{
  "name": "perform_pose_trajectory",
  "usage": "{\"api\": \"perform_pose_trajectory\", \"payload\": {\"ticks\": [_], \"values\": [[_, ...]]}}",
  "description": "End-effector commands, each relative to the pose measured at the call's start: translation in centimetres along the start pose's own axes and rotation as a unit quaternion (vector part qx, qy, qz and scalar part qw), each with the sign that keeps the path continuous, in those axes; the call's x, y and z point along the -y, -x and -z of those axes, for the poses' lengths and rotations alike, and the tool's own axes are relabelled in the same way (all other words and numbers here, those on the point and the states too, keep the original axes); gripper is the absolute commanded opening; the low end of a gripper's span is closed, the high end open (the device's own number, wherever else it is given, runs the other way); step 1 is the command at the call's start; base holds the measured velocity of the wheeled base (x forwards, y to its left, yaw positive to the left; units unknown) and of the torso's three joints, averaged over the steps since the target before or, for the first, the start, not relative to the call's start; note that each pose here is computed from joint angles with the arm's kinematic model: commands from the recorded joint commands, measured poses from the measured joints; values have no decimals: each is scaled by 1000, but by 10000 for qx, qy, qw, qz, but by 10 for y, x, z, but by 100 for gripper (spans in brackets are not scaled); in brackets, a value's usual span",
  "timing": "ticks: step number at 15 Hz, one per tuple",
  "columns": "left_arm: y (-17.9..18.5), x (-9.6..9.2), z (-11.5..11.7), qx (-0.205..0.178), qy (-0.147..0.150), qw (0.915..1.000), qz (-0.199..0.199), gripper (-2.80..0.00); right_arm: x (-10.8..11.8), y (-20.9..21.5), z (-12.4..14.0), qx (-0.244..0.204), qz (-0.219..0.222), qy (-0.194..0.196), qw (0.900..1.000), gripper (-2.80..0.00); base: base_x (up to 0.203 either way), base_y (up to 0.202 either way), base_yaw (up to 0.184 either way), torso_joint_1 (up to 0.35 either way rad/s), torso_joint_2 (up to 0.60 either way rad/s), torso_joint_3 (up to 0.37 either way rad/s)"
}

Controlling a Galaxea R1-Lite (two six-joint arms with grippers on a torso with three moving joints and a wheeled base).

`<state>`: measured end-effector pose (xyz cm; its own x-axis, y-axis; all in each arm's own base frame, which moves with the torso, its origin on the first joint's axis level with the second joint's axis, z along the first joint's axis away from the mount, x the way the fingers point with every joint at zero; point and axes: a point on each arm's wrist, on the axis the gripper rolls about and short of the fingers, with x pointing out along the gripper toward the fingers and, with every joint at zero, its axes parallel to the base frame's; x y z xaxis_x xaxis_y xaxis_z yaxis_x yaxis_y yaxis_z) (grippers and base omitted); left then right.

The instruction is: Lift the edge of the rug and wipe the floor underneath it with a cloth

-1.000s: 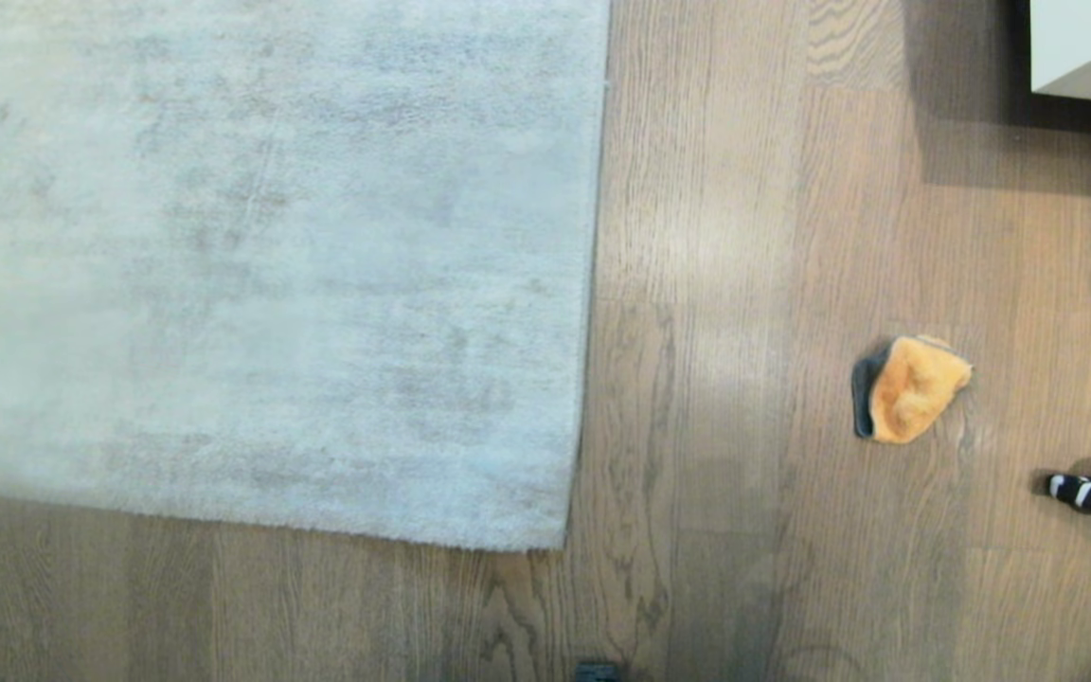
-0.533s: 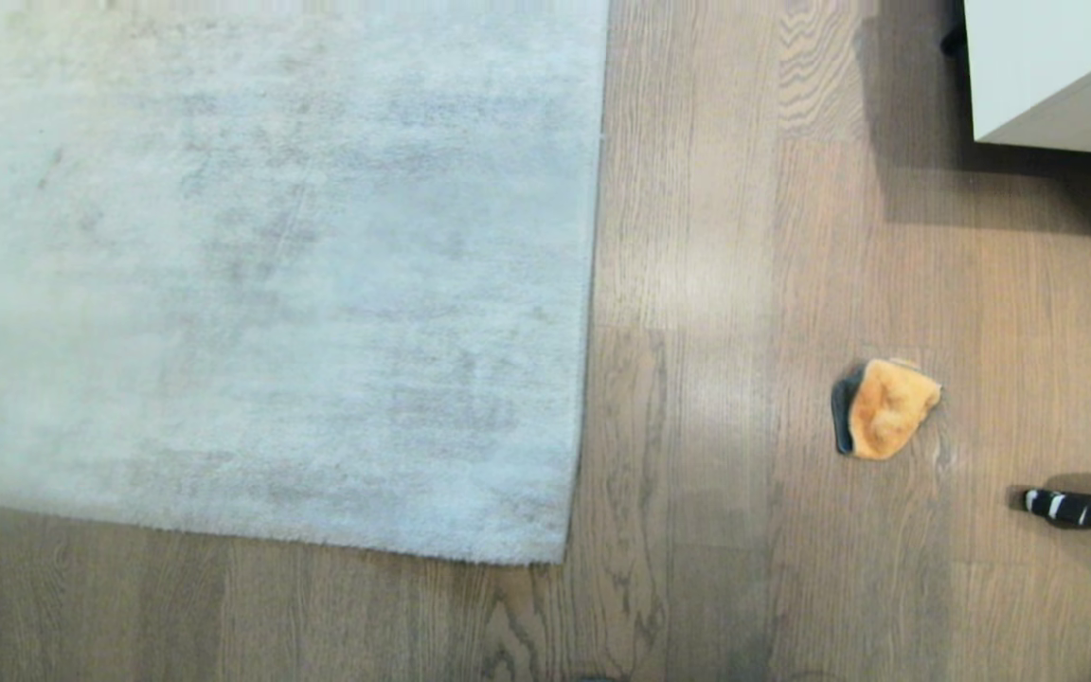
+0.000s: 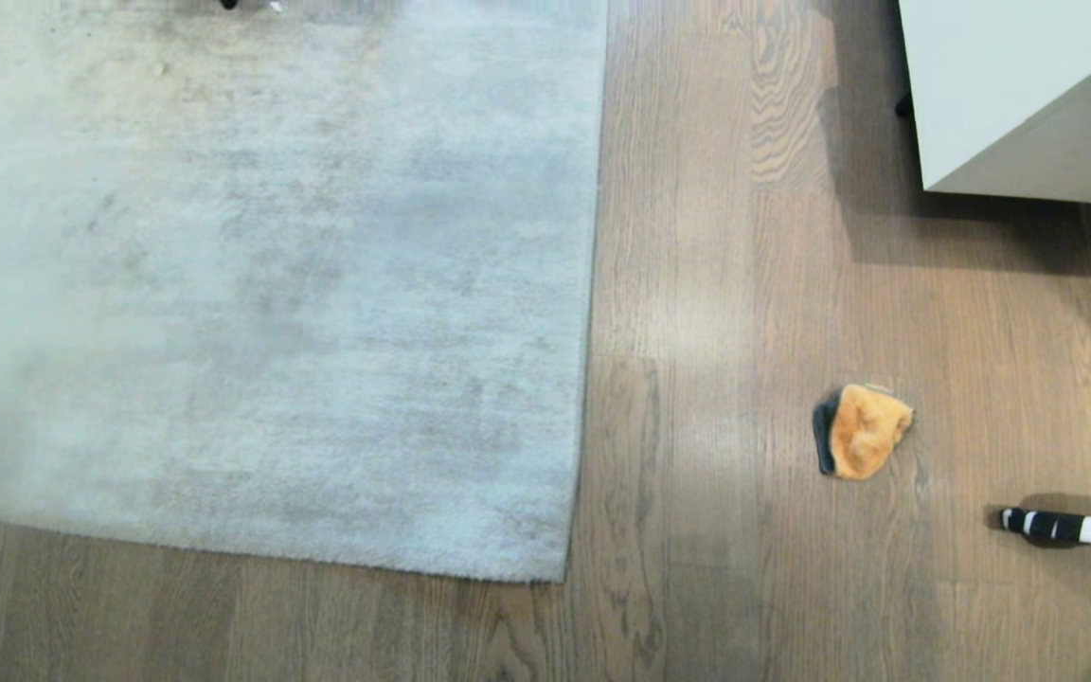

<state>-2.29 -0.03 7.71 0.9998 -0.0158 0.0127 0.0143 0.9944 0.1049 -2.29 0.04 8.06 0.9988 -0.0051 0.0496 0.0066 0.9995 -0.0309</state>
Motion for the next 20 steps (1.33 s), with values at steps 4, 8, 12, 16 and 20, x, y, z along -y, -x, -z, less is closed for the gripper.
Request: {"api": "perform_pose_trajectory", "payload": {"ticks": [4, 8, 12, 16, 20], "values": [[0, 0, 0, 13, -5, 10000, -3, -280, 0, 0, 0, -2, -3, 0, 10000, -280, 0, 0, 0, 1, 3, 201], [0, 0, 0, 12, -5, 10000, -11, -280, 0, 0, 0, -2, -3, 0, 10000, -280, 0, 0, 0, 3, 2, 203], [0, 0, 0, 13, -5, 10000, -5, -280, 0, 0, 0, -2, -3, 0, 10000, -280, 0, 0, 0, 2, 2, 204], [0, 0, 0, 13, -5, 10000, -4, -280, 0, 0, 0, -2, -3, 0, 10000, -280, 0, 0, 0, 2, 2, 204], [0, 0, 0, 13, -5, 10000, 3, -280, 0, 0, 0, -2, -3, 0, 10000, -280, 0, 0, 0, 2, 4, 203]]}}
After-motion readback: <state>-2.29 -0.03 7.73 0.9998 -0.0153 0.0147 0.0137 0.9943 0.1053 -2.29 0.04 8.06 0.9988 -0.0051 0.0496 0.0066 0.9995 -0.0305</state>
